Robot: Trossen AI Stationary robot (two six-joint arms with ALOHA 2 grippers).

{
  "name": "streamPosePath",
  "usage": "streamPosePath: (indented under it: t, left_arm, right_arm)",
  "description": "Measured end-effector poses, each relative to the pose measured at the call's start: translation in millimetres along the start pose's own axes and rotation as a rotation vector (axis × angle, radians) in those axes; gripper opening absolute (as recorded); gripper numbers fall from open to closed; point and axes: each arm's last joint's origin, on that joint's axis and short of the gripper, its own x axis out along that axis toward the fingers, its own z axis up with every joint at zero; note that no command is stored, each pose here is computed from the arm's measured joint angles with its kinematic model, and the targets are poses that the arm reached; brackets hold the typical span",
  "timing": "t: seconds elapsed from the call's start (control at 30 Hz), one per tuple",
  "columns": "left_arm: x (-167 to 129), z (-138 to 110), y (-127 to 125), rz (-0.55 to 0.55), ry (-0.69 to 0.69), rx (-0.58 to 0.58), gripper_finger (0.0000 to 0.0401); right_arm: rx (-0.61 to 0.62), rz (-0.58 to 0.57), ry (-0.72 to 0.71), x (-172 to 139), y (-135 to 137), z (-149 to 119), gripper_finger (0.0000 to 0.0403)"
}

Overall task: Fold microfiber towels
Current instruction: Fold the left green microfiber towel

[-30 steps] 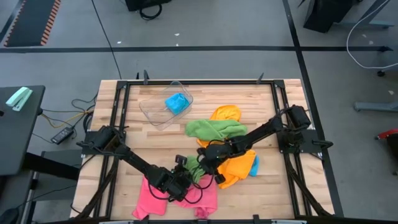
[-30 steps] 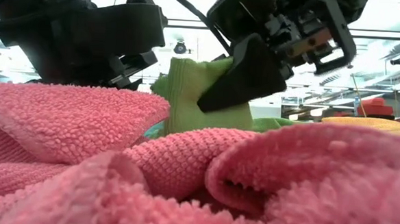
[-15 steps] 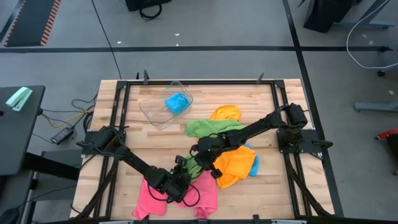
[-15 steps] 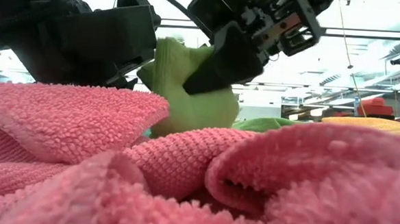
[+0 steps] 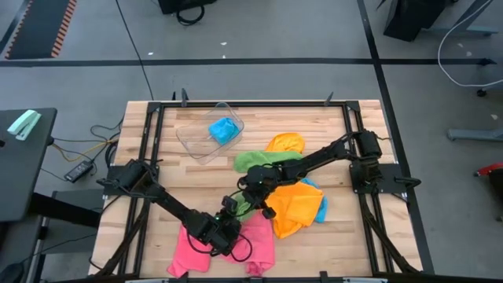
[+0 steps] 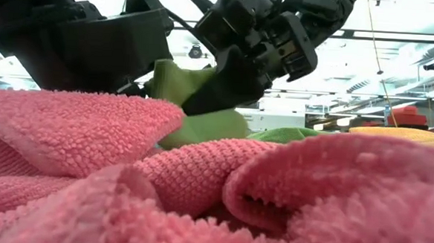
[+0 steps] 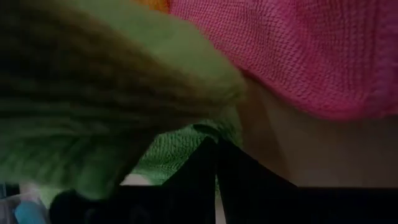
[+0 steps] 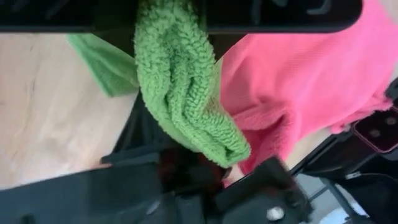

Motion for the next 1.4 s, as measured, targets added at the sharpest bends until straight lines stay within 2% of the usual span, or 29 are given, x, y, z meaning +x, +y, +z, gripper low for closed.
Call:
streamPosePath:
  t: [0.47,0.7,0.93,1.03,1.23,1.4]
  left_arm:
    - [1,2,2,0.017,-0.015,-0.027,0.0064]
    - [-10,5,-5,0.01,-0.022,0.013,0.0088]
    - [-27,-3,-17,0.004,0.052,0.069,0.0075]
    - [-34,-4,-19,0.012,0.078,0.038,0.0065]
    - [-36,4,-21,0.002,0.015,-0.015,0.0048]
    - [-36,4,-21,0.003,0.016,-0.004,0.004]
  right_arm:
    - [-0.108,-0.137,0.016,2,1,3,0.0041]
    - [-0.084,-0.153,0.077,13,-3,-13,0.0041]
    - [-0.053,-0.158,0.075,13,-5,-14,0.0042]
    - [-0.035,-0.161,0.075,13,-6,-15,0.0042]
    - [-0.036,-0.166,0.078,14,-6,-16,0.0043]
    - [0.004,-0.173,0.071,13,-7,-15,0.0076]
